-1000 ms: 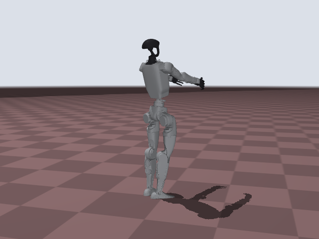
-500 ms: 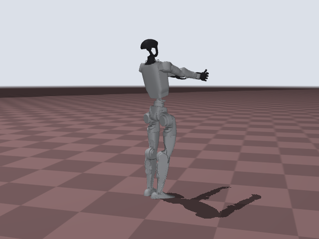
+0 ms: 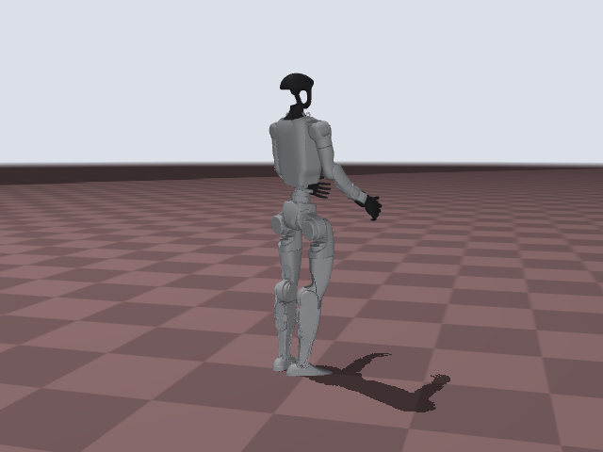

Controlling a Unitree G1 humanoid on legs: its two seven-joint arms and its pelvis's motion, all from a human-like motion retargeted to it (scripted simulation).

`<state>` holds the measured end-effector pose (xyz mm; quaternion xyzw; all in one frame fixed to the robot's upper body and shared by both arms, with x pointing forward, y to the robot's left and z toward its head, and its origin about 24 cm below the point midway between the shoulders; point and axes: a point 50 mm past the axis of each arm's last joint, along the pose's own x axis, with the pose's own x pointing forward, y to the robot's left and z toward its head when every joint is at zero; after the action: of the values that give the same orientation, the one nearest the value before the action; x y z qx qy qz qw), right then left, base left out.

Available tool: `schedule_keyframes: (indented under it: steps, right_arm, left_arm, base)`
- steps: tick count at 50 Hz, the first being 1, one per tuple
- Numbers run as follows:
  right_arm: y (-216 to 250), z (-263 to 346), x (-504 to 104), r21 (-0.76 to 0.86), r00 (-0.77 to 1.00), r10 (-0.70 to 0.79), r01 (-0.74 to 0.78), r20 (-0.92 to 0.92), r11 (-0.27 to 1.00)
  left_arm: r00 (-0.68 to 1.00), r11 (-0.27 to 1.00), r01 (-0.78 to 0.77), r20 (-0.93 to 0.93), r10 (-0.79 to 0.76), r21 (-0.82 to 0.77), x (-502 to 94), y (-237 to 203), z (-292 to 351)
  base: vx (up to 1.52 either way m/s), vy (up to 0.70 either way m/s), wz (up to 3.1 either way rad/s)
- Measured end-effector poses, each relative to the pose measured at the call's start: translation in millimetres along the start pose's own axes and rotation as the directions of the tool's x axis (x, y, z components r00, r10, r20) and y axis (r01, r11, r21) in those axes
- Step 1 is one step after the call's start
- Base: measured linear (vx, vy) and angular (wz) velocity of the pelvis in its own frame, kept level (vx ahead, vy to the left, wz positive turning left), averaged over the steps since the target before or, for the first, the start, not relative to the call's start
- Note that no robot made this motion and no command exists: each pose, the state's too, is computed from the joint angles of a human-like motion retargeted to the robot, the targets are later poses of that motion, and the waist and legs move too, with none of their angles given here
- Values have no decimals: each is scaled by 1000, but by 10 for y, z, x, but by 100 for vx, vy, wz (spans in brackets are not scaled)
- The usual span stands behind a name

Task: Upper body actions

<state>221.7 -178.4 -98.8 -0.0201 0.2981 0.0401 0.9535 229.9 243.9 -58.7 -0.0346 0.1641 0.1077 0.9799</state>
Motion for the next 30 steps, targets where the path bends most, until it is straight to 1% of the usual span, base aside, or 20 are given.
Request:
schedule_keyframes:
  steps: [3,7,10,12,14,16,18,20,23,25,27,30]
  right_arm:
    - [-56,-576,-236,-71,978,14,-30,-208,997]
    - [-68,-1246,-664,-143,891,-45,-23,-452,989]
    - [-14,-1682,-1076,-159,776,-87,-18,-625,987]
    - [21,-1922,-1390,-137,654,-58,-71,-754,988]
    - [68,-2095,-1680,-74,502,13,-152,-865,986]
    - [131,-2202,-1902,14,360,92,-215,-928,977]
    - [167,-2246,-2011,81,284,138,-204,-949,976]
    - [181,-2226,-1968,132,318,165,-121,-934,984]
    - [80,-2165,-1830,83,395,102,-64,-913,994]
    - [11,-2114,-1735,43,418,72,-80,-906,996]
    - [-39,-2062,-1646,10,431,64,-127,-900,992]
    - [-97,-1952,-1463,-51,476,59,-215,-878,975]
  left_arm:
    - [954,998,34,-297,-45,-43,-348,60,-667]
    - [765,988,96,-627,-148,-117,-867,23,-1321]
    - [591,991,69,-796,-132,-113,-1269,36,-1639]
    - [459,996,33,-884,-87,-81,-1549,42,-1789]
    - [332,998,0,-941,-59,-63,-1816,19,-1891]
    - [236,998,-28,-970,-53,-61,-2025,-38,-1960]
    - [184,996,-40,-980,-72,-81,-2185,-118,-2015]
    - [161,993,4,-980,-114,-115,-2293,-206,-2051]
    - [139,984,144,-982,-127,-106,-2423,-264,-2095]
    - [150,976,216,-986,-70,-36,-2431,-229,-2104]
    - [175,972,236,-984,-37,5,-2364,-190,-2091]
    - [161,963,269,-985,-58,-13,-2245,-125,-2052]
  base:
    - [-5,-8,-1]
    - [-2,-4,0]
    - [4,-4,2]
    - [4,-4,-95]
    - [1,-3,-231]
    - [0,-5,-152]
    - [3,-5,-19]
    - [2,-5,319]
    - [1,-1,388]
    - [-3,1,296]
    - [-4,1,74]
    - [-4,1,-393]
